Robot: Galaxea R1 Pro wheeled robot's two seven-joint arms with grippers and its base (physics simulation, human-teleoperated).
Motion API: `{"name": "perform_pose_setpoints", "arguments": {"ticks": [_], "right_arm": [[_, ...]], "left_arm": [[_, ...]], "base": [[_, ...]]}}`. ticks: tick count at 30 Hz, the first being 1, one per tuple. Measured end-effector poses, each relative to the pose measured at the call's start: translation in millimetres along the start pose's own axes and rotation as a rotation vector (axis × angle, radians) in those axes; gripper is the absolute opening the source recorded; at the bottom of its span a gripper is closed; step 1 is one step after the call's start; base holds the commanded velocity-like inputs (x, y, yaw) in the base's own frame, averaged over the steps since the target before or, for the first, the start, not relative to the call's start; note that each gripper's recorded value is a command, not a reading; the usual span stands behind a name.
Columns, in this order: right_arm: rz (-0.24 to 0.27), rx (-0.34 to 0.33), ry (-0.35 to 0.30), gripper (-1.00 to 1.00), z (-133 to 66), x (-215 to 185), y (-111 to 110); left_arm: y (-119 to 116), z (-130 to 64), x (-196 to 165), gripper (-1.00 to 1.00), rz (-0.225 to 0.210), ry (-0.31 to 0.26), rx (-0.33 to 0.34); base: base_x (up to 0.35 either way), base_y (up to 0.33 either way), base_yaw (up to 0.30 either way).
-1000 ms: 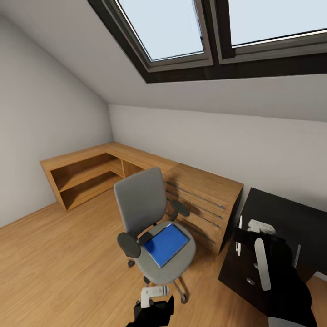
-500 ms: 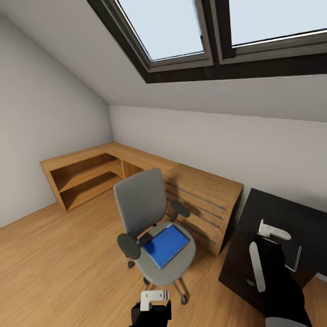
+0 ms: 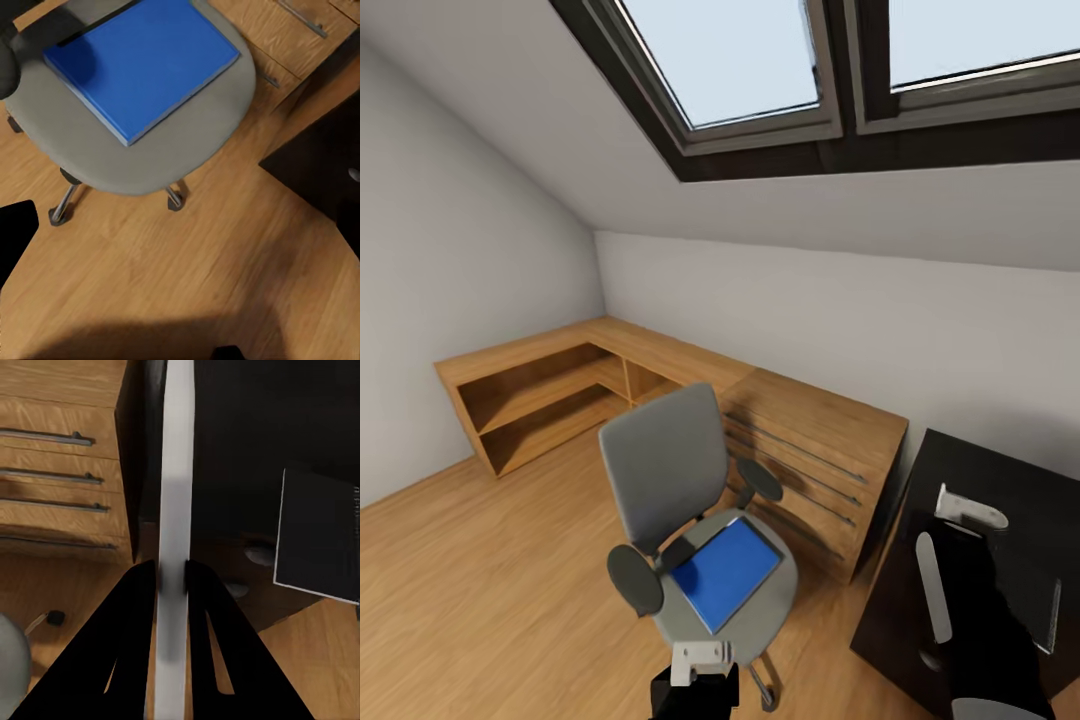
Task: In the bedroom, organize the workspace by keeping the computer under the desk, ensuring the monitor is on the desk, placing the keyboard on the desk next to the monitor, placing the mouse on the desk next to the keyboard, moving the folder from the swivel chair onto the desk next to the mouse, stacking the notebook on top of the folder with the pen on top of the notebook, and positioning the swivel chair next to the desk.
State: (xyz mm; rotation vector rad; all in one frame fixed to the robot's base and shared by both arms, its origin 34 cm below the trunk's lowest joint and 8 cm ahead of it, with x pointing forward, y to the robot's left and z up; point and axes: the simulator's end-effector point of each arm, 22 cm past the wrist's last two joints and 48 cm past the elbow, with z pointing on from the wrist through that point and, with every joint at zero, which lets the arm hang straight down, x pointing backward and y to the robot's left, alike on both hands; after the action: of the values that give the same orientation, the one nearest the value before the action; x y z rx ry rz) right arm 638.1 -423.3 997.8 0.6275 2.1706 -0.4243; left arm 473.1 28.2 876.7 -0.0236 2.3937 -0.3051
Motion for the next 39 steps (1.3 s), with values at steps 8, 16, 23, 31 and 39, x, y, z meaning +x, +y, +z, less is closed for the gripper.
{"name": "perform_pose_setpoints", "arguments": {"ticks": [8,16,23,31,39], "right_arm": [[-0.026,-0.001,0.122,-1.00,53.7,-32,-42],[0.062,-0.009,0.306,-1.00,103.3,-30,-54],[0.079,-0.012,0.326,-1.00,108.2,-29,-53],[0.065,-0.011,0.401,-1.00,112.5,6,-50],[0.068,-0.045,0.405,-1.00,112.3,16,-29]], "left_arm": [[-11,4.4,27,1.00,0.037,0.055,0.013],[-19,3.0,32,1.00,0.050,0.061,0.026],[-29,0.5,36,1.00,0.070,0.064,0.047],[-32,0.6,42,1.00,0.079,0.074,0.052],[-33,0.7,43,1.00,0.080,0.076,0.053]], "base": [[0.047,0.000,0.000],[0.060,-0.056,0.000],[0.134,-0.126,0.000],[0.147,-0.062,0.000],[0.259,-0.108,0.000]]}}
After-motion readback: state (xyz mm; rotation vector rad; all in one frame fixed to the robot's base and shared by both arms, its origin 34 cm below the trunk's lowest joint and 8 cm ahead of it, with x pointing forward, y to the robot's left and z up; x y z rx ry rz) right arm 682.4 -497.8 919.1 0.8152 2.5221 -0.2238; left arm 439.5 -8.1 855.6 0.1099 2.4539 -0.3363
